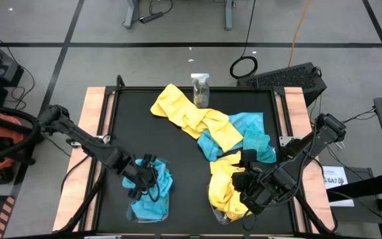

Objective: Sort microfiber towel by color & place in baskets
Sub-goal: Put the blue microfiber towel into the left transparent bin

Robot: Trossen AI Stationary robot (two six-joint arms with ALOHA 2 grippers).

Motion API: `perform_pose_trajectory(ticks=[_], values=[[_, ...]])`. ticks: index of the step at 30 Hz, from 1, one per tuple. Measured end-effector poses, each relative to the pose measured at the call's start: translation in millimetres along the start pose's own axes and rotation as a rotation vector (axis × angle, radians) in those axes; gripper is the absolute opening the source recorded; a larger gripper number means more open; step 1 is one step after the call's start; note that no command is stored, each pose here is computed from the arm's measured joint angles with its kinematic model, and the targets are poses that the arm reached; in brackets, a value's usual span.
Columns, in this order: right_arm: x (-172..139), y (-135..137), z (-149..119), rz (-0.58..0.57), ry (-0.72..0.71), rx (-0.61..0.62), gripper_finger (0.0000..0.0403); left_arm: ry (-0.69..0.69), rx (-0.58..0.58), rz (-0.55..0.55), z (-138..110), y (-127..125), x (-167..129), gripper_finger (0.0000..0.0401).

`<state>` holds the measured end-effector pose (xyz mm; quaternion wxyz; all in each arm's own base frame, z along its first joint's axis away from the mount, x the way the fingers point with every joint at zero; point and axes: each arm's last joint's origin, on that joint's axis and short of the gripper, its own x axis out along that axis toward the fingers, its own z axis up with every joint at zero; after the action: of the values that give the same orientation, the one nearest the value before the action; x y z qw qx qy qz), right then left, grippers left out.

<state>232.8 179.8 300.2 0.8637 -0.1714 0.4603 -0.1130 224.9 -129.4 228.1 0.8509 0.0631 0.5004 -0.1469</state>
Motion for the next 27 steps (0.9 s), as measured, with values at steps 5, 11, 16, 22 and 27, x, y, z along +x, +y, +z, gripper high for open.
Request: perform_pose_trajectory(ticks=[5,11,16,22,27], values=[[0,0,1,0.003,-0.005,-0.002,0.0214,-0.083,-0.057,-0.031,-22,2,30,0.0196],[0,1,2,0.009,-0.014,0.002,0.0214,-0.058,-0.124,0.039,-43,13,43,0.0196],[0,1,2,0.009,-0.015,0.003,0.0214,-0.063,-0.121,0.029,-39,12,40,0.0196],[0,1,2,0.007,-0.017,0.001,0.0214,-0.103,-0.09,-0.077,-21,8,16,0.0196],[4,-4,4,-0.006,-0.011,-0.003,0.0214,-0.149,-0.08,-0.1,-7,7,-14,0.0196]])
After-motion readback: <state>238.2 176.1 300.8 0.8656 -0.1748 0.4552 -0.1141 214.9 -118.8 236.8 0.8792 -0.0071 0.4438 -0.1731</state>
